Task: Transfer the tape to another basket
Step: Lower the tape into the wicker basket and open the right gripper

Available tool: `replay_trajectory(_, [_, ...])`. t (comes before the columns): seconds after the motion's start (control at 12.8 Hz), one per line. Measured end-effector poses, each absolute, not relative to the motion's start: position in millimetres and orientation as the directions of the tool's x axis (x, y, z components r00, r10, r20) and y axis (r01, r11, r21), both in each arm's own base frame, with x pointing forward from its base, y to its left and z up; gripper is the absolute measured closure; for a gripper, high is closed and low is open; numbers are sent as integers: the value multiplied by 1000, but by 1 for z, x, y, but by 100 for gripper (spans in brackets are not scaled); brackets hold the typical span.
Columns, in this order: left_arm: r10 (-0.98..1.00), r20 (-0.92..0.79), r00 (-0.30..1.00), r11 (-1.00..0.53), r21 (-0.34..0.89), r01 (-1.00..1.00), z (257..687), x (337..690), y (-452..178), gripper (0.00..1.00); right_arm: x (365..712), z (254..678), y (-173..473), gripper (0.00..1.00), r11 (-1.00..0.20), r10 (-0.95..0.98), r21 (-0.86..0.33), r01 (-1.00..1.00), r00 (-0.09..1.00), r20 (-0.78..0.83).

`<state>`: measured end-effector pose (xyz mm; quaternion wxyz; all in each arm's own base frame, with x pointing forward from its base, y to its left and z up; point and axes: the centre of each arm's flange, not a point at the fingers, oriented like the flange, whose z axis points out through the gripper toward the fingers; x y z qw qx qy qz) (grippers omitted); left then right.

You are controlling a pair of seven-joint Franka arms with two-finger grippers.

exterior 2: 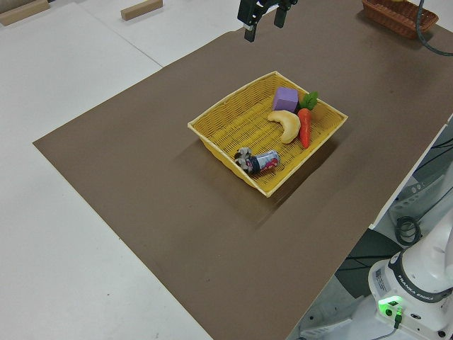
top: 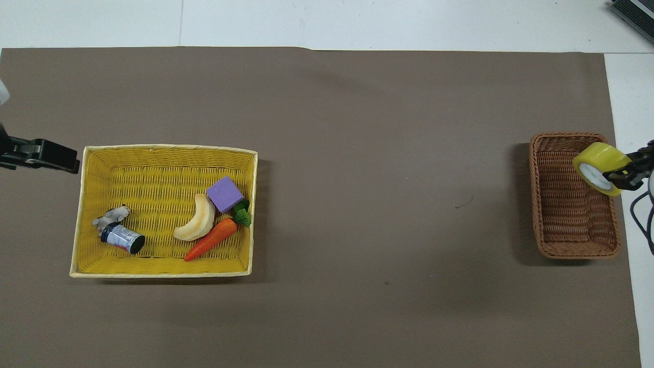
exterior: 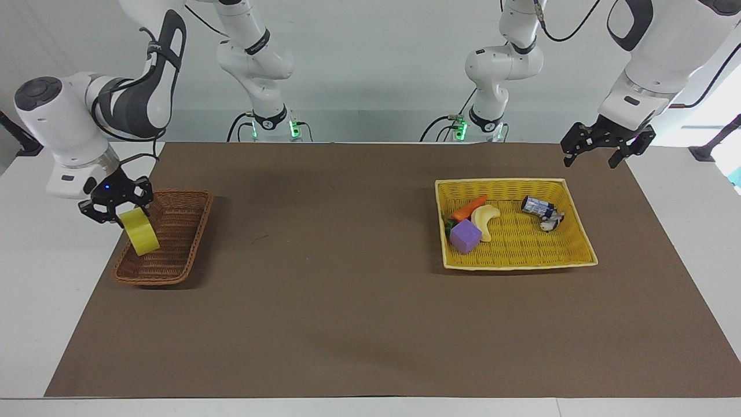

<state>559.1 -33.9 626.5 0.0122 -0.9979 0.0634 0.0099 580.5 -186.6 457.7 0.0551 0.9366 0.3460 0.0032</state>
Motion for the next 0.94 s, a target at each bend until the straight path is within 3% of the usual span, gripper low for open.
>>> replay_trajectory(0.31, [-125, -22, 992, -992, -24, -126, 626, 559, -33, 0, 579, 431, -183, 45, -689, 707, 156, 707, 704, -67])
replay_trajectory(0.78, [-126, -22, 992, -992, -25, -126, 626, 559, -33, 0, 576, 413, -176, 46, -682, 715, 160, 714, 697, -61])
replay_trajectory(0.94, [-126, -22, 992, -992, -25, -126, 626, 559, -33, 0, 573, 410, -175, 41, -683, 715, 143, 716, 696, -72])
